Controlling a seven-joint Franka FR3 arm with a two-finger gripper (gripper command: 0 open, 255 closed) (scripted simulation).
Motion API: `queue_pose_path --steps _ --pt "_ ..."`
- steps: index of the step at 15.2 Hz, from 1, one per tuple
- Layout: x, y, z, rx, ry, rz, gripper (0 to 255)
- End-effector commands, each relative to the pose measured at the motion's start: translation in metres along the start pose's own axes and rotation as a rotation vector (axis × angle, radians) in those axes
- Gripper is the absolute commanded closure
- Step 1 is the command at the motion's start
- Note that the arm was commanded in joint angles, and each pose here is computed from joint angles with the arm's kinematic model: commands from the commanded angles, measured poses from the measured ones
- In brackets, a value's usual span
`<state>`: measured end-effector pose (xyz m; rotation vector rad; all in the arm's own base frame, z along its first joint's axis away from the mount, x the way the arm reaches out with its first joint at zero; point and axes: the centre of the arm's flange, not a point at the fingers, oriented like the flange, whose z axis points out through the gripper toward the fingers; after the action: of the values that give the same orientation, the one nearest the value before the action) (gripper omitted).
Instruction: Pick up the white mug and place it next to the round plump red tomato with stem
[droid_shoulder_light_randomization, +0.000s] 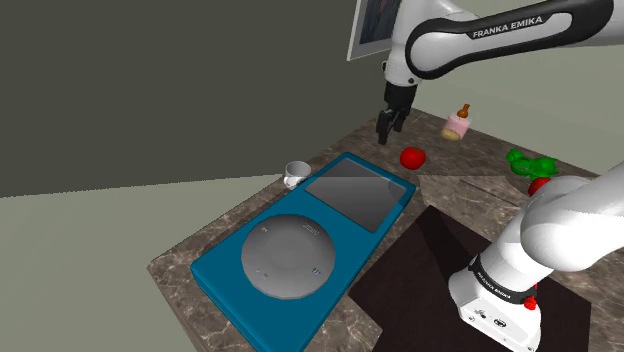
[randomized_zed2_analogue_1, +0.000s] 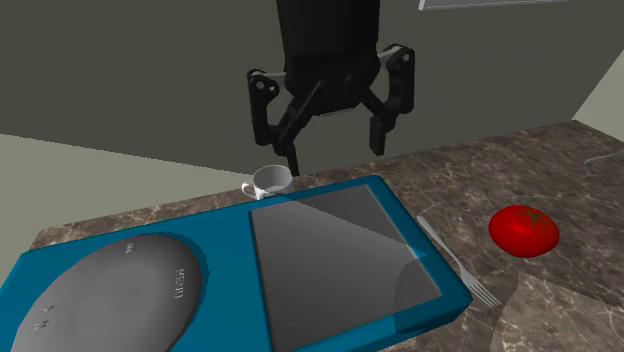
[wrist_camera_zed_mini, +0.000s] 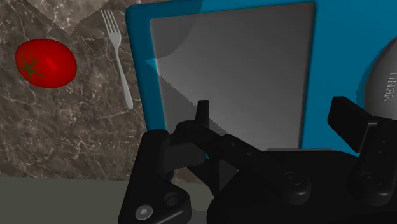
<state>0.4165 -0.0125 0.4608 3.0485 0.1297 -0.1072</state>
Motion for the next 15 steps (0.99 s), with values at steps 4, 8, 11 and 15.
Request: queue_pose_path --steps 4,8,11,15 --pt "0.055 0.002 0.040 0.023 0.002 -0.003 0" --pt "0.098 0.004 0.071 0.042 0.003 -0.006 0" --pt "0.129 0.004 0.095 0.056 0.003 -0.008 0" --pt "0.172 0.004 0.127 0.075 0.004 -0.010 0"
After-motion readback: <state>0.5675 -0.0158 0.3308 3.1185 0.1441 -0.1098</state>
